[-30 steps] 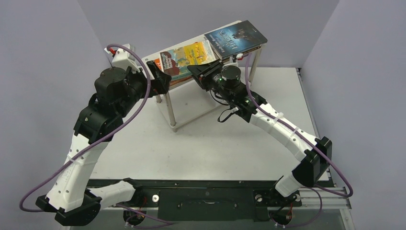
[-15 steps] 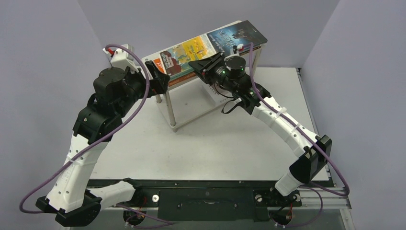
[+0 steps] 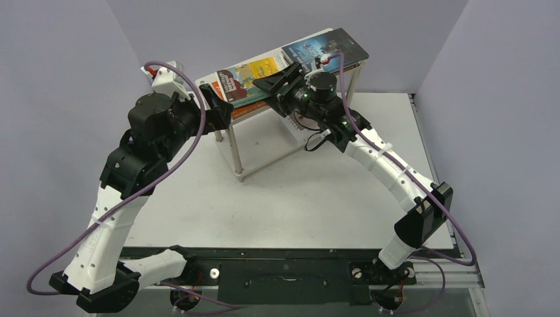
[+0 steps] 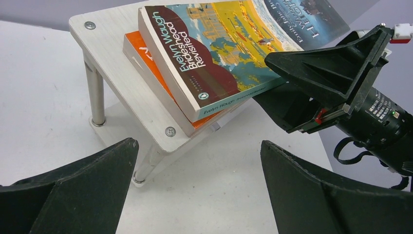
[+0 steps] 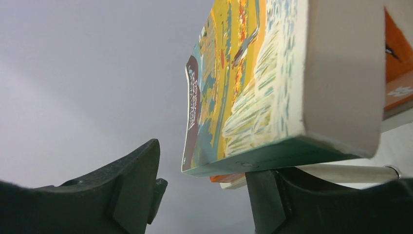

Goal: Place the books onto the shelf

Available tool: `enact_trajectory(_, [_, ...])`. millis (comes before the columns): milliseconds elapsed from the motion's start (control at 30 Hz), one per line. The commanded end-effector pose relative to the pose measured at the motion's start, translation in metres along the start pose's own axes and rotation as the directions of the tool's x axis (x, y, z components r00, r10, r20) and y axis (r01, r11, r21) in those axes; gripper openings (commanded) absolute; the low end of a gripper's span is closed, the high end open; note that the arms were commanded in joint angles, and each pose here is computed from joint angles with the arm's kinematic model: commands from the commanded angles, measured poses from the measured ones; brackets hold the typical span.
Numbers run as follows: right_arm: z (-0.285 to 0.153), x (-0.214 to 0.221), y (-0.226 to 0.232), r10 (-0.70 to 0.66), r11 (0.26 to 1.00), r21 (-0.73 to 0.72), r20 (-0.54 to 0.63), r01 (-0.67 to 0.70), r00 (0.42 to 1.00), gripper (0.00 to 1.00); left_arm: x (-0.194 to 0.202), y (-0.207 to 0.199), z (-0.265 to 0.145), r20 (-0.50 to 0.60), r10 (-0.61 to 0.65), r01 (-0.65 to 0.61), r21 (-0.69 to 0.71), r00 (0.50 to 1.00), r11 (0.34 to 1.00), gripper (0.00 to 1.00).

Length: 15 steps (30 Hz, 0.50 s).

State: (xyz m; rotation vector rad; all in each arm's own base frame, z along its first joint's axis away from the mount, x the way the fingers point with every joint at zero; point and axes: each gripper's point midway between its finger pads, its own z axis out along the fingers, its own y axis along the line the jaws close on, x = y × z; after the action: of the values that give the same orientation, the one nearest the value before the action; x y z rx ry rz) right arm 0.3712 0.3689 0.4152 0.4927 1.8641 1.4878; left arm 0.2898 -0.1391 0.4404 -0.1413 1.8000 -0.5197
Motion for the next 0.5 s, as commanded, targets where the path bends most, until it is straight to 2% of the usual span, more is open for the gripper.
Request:
enact_trajectory(0, [-0.021, -0.009, 0.046, -0.024, 0.991, -0.134, 0.021, 0.027, 0.999, 0.61, -0.008, -0.002, -0.005, 0.028, -0.009, 0.009, 0.021, 1.0, 1.0, 0.96])
enact_trajectory(467, [-0.037, -0.001, 0.014, -0.064, 0.996, -0.059, -0.012, 0.063, 0.998, 0.64, -0.005, 0.0, 0.0, 0.016, -0.017, 0.016, 0.023, 1.0, 1.0, 0.96])
